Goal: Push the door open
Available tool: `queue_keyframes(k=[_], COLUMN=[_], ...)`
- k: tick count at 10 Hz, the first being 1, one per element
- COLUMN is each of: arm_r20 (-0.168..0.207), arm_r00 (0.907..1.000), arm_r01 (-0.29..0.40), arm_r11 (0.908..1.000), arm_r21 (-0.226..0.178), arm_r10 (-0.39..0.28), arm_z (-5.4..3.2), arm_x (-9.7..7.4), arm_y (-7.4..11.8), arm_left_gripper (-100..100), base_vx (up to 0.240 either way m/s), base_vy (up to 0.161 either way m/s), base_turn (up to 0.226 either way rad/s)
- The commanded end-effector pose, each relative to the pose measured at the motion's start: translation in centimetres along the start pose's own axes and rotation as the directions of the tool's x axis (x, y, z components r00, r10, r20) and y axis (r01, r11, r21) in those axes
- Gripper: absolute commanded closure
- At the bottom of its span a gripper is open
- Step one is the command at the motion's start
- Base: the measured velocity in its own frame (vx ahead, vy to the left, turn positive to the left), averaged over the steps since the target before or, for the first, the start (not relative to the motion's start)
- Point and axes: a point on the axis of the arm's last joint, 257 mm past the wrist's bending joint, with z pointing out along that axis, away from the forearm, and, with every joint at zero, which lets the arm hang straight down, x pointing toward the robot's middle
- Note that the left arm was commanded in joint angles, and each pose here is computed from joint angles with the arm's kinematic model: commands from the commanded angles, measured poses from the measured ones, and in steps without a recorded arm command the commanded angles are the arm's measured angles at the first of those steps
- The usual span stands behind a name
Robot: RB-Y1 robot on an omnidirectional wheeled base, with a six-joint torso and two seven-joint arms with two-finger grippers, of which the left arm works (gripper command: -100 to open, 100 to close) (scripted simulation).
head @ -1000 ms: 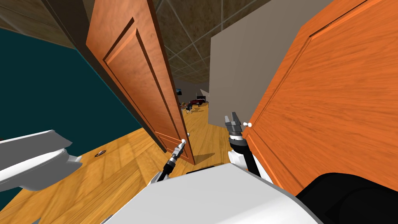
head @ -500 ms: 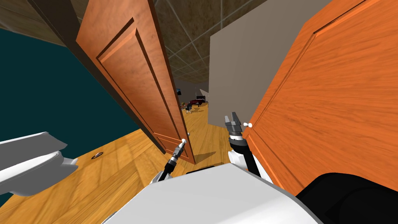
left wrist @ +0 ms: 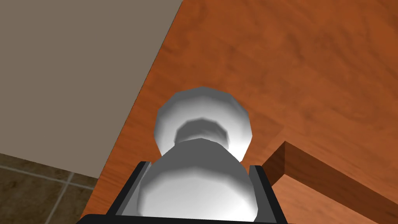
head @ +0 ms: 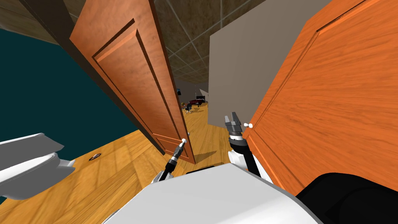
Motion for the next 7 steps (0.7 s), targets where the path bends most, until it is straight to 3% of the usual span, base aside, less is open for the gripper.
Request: queue_keyframes(k=[1, 4, 6, 7], arm_r20=[0.024, 0.034, 0.054, 0.055], arm_r00=[0.9975, 0.9914, 0.975, 0.9716], arm_r01=[0.066, 0.127, 0.217, 0.231], arm_r11=[0.9978, 0.9919, 0.9761, 0.9728], arm_r21=[-0.005, -0.009, -0.016, -0.015], arm_r10=[-0.066, -0.126, -0.215, -0.23], arm_z=[0.45, 0.61, 0.92, 0.92], arm_x=[-0.7, -0.78, -0.94, -0.94], arm_y=[0.03, 0.01, -0.01, -0.01], arm_left_gripper=[100, 100, 100, 100], base_vx=[0.045, 0.029, 0.045, 0.032], base_vy=[-0.009, -0.002, -0.009, -0.011], base_turn=[-0.008, -0.01, -0.007, -0.011])
